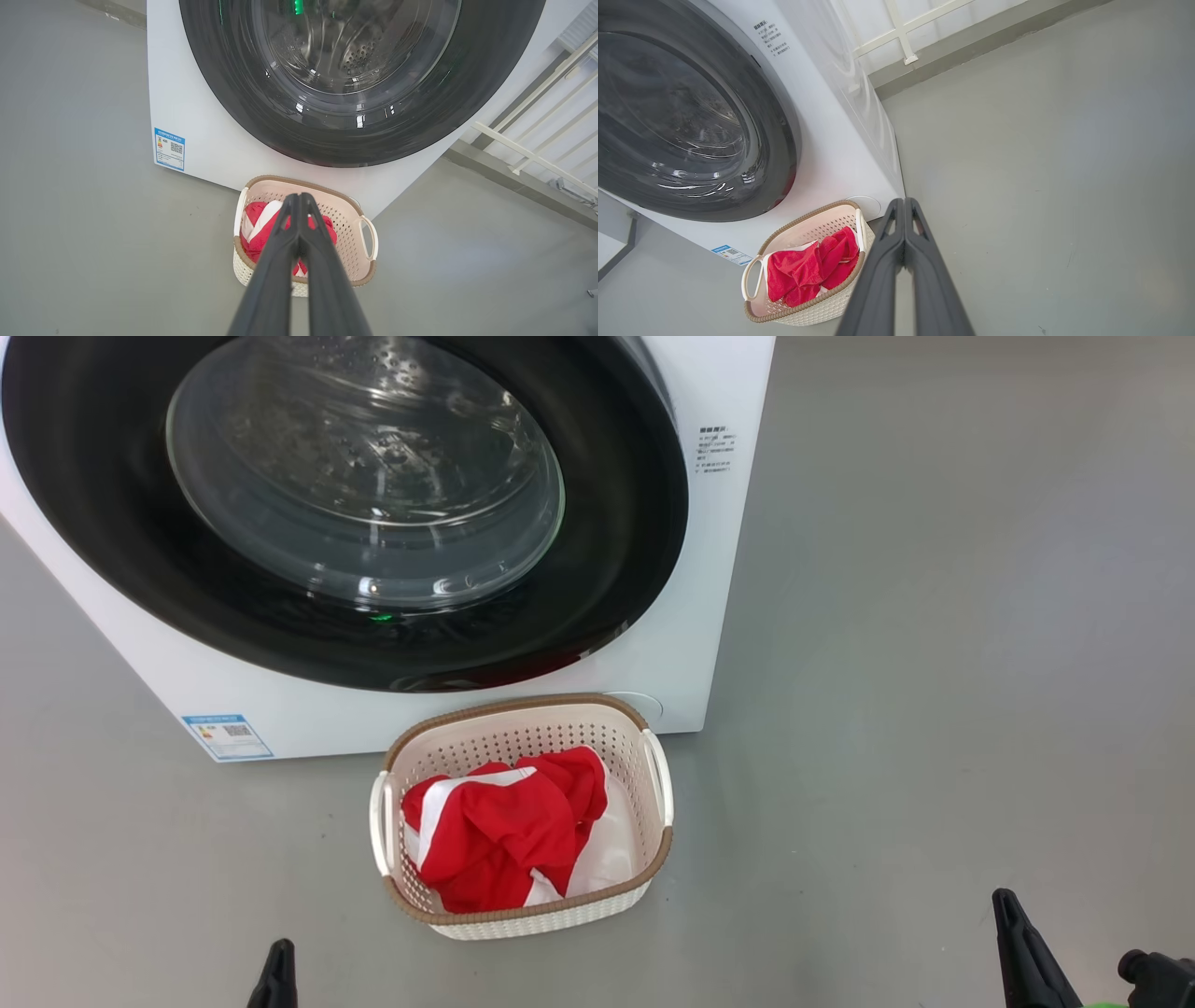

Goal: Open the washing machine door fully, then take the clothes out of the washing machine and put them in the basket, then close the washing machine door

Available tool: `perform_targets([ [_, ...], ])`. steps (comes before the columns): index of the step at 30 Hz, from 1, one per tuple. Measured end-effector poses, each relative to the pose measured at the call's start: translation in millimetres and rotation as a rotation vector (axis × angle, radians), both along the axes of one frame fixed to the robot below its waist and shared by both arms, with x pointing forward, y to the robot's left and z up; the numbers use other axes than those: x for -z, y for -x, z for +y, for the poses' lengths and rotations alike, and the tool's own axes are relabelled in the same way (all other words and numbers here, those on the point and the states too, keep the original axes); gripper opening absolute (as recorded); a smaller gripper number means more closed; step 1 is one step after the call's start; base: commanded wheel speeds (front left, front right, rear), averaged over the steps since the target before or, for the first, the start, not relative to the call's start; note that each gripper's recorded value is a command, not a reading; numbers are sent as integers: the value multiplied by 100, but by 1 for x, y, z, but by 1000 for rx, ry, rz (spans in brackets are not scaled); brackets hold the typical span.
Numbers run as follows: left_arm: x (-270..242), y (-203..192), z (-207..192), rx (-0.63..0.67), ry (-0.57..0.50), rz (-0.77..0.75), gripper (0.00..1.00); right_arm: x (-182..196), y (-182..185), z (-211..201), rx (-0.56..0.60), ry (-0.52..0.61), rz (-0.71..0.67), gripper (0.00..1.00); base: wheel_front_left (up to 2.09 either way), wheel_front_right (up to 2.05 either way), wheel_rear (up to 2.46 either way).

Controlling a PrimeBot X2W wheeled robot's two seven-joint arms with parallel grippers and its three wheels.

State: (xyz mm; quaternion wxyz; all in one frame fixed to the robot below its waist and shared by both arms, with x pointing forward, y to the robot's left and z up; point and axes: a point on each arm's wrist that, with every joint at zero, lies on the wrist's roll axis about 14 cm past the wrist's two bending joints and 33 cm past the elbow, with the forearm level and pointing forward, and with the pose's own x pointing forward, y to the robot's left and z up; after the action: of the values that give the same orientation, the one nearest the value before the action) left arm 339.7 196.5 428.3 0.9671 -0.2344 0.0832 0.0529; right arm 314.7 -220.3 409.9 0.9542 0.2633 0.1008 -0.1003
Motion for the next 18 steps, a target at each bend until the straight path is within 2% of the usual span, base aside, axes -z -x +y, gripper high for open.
perform_targets([
  [18,-5,-6,1,-44,173,-11,0,-6,-8,0,46,-165,-26,0,0,0,0],
])
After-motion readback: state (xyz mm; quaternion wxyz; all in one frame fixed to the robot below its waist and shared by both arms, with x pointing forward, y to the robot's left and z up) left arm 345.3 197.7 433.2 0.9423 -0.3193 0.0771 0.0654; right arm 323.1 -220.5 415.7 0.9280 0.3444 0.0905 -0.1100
